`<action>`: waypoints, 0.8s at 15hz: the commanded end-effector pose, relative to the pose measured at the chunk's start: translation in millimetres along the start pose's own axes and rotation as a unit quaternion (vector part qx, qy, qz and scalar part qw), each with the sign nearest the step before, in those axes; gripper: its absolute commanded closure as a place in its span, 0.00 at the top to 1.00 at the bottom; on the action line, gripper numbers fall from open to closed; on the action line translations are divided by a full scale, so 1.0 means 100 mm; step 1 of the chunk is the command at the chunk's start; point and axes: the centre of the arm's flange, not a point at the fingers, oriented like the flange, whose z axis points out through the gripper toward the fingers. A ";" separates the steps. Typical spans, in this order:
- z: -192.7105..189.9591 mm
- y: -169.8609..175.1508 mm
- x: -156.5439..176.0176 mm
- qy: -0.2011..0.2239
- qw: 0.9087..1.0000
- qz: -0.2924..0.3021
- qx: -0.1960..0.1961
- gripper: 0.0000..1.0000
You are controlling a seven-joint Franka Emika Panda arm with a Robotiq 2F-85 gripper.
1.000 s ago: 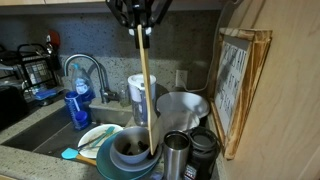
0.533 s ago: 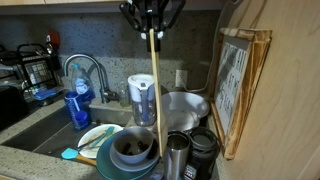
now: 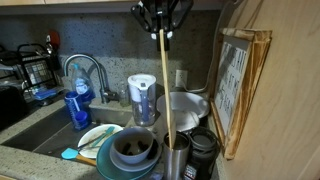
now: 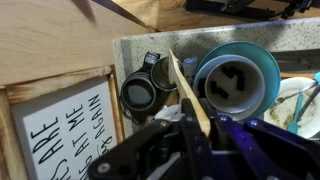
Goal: Remove the wooden spatula from the holder and place it inside the white bowl, stir the contents in the bowl using the spatula, place the spatula back in the holder
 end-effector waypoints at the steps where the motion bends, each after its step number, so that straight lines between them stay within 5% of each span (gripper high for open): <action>1: -0.03 0.10 0.12 0.007 1.000 -0.005 -0.014 0.03; 12: 0.09 0.07 0.40 0.010 1.000 -0.019 -0.020 0.03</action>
